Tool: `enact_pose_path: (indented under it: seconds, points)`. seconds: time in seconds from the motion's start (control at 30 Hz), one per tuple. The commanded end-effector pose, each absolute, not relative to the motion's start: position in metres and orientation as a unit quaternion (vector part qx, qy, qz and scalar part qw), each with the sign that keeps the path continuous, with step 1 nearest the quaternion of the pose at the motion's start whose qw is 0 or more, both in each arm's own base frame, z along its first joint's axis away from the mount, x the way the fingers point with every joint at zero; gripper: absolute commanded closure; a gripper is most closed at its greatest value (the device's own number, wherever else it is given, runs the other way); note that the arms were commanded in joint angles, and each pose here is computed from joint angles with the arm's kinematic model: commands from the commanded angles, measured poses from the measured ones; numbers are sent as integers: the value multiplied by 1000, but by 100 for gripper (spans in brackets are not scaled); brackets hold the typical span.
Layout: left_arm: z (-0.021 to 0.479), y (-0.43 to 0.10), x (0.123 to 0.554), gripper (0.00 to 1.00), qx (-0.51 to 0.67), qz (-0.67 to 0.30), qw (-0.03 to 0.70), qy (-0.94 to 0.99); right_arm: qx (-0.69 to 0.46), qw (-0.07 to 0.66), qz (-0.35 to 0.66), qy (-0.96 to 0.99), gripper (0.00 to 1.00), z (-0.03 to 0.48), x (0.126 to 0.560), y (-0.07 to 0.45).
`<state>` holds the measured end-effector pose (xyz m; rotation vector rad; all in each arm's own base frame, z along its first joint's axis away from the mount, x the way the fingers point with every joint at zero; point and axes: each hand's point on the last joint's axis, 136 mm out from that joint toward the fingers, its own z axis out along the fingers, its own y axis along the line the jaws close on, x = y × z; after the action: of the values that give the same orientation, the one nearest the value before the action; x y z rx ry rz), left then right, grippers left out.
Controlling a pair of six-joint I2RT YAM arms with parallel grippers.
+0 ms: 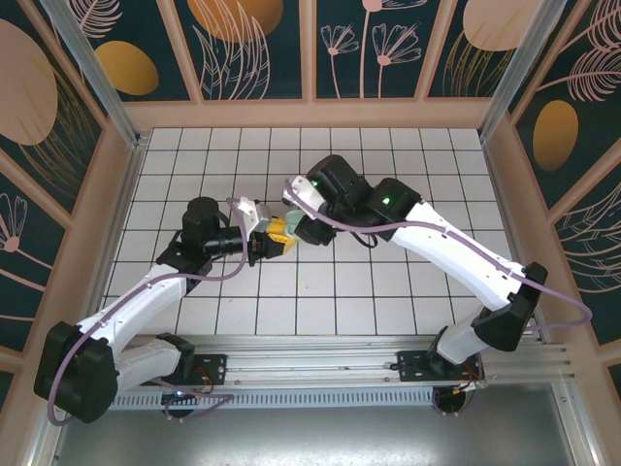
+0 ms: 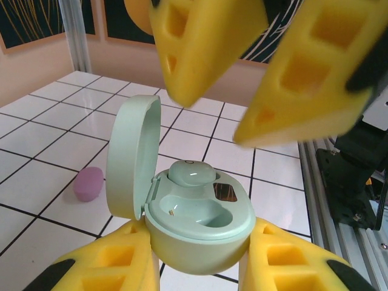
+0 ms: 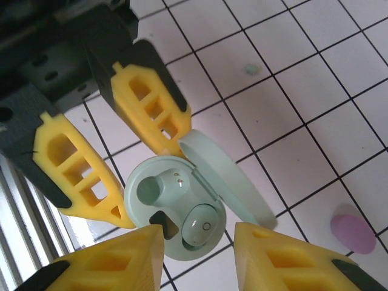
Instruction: Insert wireless bluetooth earbuds into charging case
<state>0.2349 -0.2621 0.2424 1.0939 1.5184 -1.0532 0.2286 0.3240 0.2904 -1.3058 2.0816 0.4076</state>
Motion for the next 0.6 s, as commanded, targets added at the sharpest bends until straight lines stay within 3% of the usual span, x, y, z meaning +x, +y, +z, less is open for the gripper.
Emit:
enact_pose_path:
  seconds: [0.0, 0.27, 0.57]
  points:
    - [260, -263, 234, 93, 453, -429, 500, 601, -462, 362, 228, 777, 64, 341, 225, 317]
    - [268, -259, 231, 93, 446, -424, 519, 593, -352, 391, 308, 792, 64, 366, 257, 283]
    - [271, -256, 228, 93, 433, -428, 526, 594, -154, 329, 335, 869, 62, 293, 327, 239]
